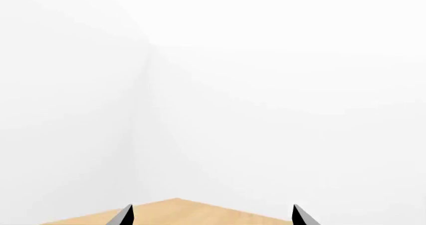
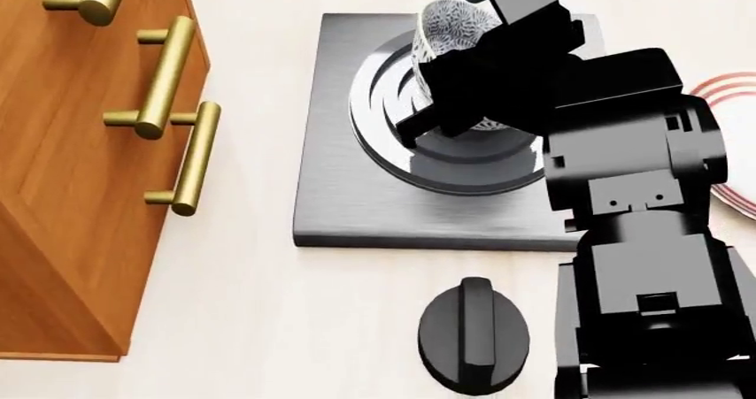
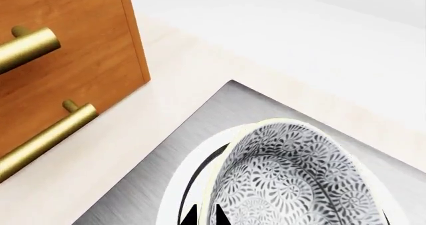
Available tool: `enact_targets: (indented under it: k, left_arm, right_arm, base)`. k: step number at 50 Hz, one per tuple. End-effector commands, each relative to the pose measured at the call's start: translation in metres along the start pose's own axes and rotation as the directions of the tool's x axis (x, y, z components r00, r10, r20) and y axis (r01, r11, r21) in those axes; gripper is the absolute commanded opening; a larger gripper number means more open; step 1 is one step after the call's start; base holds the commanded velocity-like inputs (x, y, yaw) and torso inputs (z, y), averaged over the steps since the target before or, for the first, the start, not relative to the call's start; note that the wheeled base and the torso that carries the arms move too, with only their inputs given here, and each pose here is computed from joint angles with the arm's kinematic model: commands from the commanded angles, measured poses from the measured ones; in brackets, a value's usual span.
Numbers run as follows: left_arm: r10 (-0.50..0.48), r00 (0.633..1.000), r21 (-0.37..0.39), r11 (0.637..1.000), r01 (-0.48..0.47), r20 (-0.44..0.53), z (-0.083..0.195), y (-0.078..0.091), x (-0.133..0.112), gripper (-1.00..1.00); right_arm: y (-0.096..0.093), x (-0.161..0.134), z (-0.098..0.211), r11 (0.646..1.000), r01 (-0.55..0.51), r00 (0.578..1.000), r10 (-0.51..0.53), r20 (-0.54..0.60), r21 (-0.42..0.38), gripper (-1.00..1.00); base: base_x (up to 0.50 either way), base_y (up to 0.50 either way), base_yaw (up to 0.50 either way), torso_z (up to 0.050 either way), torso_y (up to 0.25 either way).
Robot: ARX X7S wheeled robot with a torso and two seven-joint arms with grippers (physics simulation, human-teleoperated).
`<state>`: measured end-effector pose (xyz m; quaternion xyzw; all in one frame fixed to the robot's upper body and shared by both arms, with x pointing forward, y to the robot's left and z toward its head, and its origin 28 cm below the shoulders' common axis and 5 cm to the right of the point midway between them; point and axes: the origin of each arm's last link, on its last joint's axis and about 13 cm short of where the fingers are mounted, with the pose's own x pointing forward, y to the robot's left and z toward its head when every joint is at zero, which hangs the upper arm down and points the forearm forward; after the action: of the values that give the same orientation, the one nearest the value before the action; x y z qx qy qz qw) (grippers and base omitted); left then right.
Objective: Put the bowl on the stove.
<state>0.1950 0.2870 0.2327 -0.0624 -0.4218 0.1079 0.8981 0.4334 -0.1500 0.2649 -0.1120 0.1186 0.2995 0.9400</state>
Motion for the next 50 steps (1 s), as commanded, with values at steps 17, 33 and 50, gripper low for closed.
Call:
enact_targets:
  k: [17, 33, 50]
  left_arm:
    - [0.007, 1.000, -0.004, 1.000, -0.007, 0.005, 0.0003, 0.0008, 0.0005, 1.00]
    - [0.013, 1.000, -0.004, 1.000, -0.013, 0.007, -0.0001, 0.0017, 0.0008, 1.00]
    - [0.014, 1.000, -0.004, 1.000, -0.014, 0.004, -0.0005, 0.0017, 0.0004, 1.00]
  right_arm:
    - [-0.0001, -0.0003, 0.0035, 1.000, -0.003, 1.000, 0.003, 0.021, 0.005, -1.00]
    - [-0.0001, -0.0003, 0.0035, 1.000, -0.003, 1.000, 0.003, 0.021, 0.005, 1.00]
    - [-0.0001, -0.0003, 0.0035, 1.000, -0.003, 1.000, 0.003, 0.021, 0.005, 1.00]
  base:
    - [0.00, 0.00, 0.00, 0.000, 0.000]
    - [0.00, 0.00, 0.00, 0.000, 0.000]
    - [0.00, 0.00, 0.00, 0.000, 0.000]
